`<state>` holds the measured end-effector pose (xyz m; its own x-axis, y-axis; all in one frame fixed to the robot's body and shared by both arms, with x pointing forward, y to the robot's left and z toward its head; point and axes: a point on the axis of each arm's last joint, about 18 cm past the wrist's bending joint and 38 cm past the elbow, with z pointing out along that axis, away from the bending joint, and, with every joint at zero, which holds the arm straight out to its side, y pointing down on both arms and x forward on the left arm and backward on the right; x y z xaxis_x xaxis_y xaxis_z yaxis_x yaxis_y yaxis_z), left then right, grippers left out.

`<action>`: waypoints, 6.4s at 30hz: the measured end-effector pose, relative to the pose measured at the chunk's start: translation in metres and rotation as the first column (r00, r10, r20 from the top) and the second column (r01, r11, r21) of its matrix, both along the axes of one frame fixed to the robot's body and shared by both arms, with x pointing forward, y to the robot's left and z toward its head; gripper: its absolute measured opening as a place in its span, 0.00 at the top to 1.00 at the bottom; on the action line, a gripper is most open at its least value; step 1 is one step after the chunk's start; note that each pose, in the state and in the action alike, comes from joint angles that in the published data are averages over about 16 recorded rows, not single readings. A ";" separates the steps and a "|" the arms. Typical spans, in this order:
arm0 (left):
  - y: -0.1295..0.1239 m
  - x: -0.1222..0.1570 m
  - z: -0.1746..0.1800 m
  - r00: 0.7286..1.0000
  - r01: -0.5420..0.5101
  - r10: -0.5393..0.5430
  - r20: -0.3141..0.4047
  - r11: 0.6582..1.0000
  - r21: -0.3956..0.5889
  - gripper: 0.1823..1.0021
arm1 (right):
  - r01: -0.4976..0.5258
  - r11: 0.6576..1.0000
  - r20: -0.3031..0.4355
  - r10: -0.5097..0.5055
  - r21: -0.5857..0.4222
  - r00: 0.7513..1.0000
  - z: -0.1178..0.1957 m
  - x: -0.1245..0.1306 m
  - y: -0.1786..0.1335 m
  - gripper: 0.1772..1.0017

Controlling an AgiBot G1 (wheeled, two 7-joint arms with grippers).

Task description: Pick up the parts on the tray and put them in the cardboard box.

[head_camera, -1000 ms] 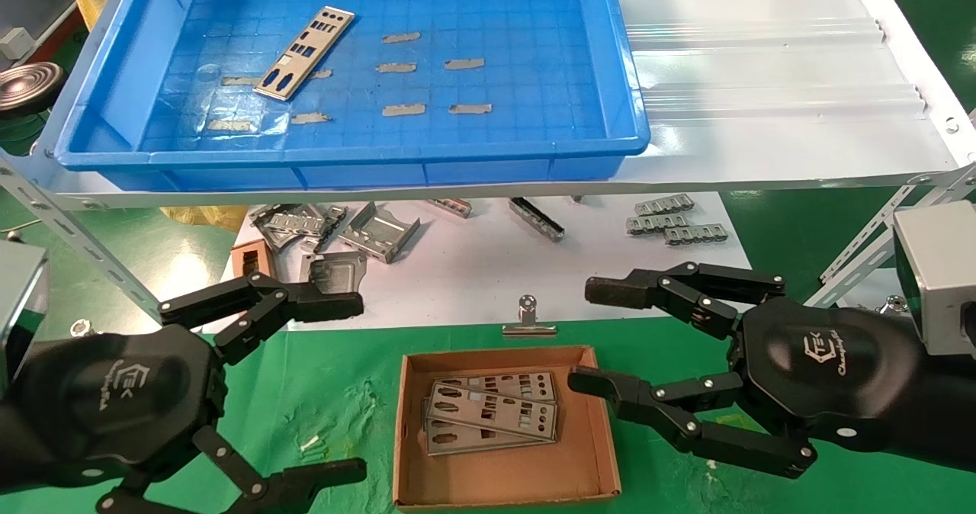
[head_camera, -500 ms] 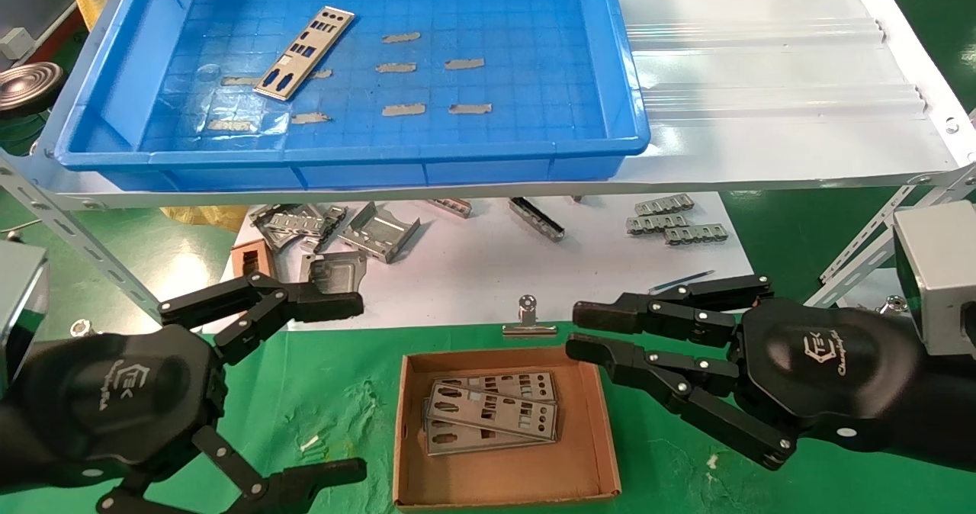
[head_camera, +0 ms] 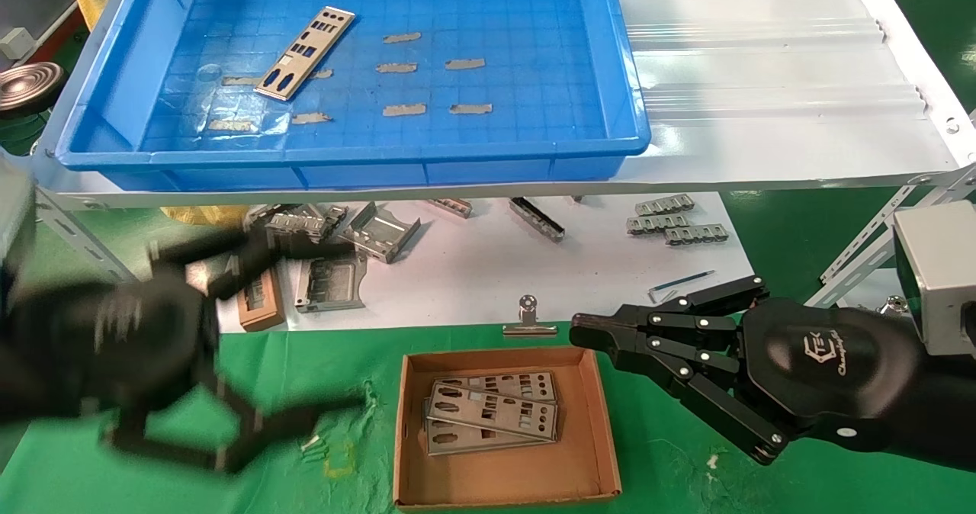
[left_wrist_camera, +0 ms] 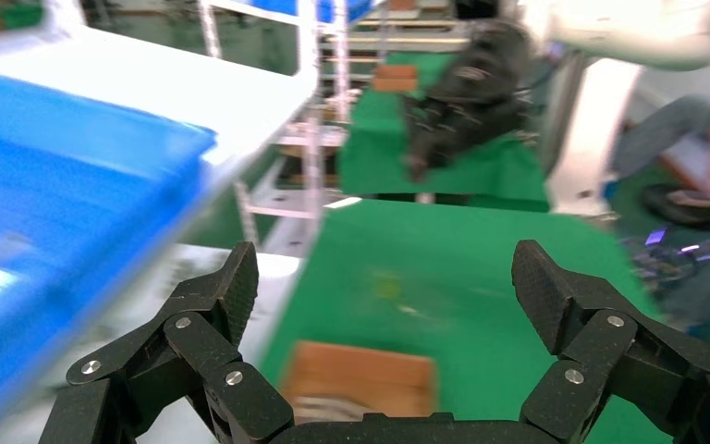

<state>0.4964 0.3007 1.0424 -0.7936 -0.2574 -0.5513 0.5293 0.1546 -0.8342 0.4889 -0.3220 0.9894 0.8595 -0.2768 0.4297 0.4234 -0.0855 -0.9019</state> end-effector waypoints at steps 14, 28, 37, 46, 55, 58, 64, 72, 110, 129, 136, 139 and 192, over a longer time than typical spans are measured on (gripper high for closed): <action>-0.003 0.114 0.120 0.942 -0.321 0.329 0.060 0.940 -0.116 0.00 | 0.000 1.000 0.000 0.000 0.000 1.000 0.000 0.000 0.000 0.98; -0.014 0.198 0.165 0.788 -0.606 0.615 -0.023 0.768 -0.206 0.00 | 0.000 1.000 0.000 0.000 0.000 1.000 0.000 0.000 0.000 0.98; -0.007 0.225 0.156 0.690 -0.717 0.718 -0.091 0.659 -0.229 0.00 | 0.000 1.000 0.000 0.000 0.000 1.000 0.000 0.000 0.000 0.96; -0.007 0.231 0.145 0.676 -0.733 0.727 -0.122 0.646 -0.213 0.01 | 0.000 1.000 0.000 0.000 0.000 1.000 0.000 0.000 0.000 0.87; -0.008 0.232 0.139 0.675 -0.736 0.725 -0.136 0.648 -0.196 0.05 | 0.000 1.000 0.000 0.000 0.000 1.000 0.000 0.000 0.000 0.69; -0.008 0.233 0.138 0.672 -0.739 0.727 -0.140 0.647 -0.191 0.08 | 0.000 1.000 0.000 0.000 0.000 1.000 0.000 0.000 0.000 0.61; -0.008 0.235 0.135 0.667 -0.744 0.730 -0.149 0.642 -0.186 0.18 | 0.000 1.000 0.000 0.000 0.000 1.000 0.000 0.000 0.000 0.44; -0.007 0.236 0.133 0.659 -0.751 0.735 -0.158 0.634 -0.183 0.36 | 0.000 1.000 0.000 0.000 0.000 1.000 0.000 0.000 0.000 0.22; -0.027 0.130 0.160 0.956 -0.286 0.291 0.041 0.953 -0.100 0.70 | 0.000 1.000 0.000 0.000 0.000 1.000 0.000 0.000 0.000 0.00; -0.057 0.075 0.025 0.996 0.058 -0.071 0.058 0.978 0.198 0.70 | 0.000 1.000 0.000 0.000 0.000 1.000 0.000 0.000 0.000 0.00; -0.087 0.105 -0.048 0.999 0.043 -0.049 0.014 0.955 0.293 0.70 | 0.000 1.000 0.000 0.000 0.000 1.000 0.000 0.000 0.000 0.00; -0.102 0.127 -0.077 0.999 0.005 -0.016 0.030 0.941 0.338 0.70 | 0.000 1.000 0.000 0.000 0.000 1.000 0.000 0.000 0.000 0.00; -0.119 0.163 -0.131 0.999 0.025 -0.016 -0.051 0.983 0.180 0.14 | 0.001 1.000 0.000 -0.001 0.000 1.000 0.000 0.000 0.000 0.00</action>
<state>0.6598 0.1814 0.9117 -0.8248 -0.1411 -0.5475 0.4931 0.2943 -0.8187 0.4889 -0.3221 0.9894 0.8594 -0.2774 0.4296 0.4233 -0.0854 -0.9019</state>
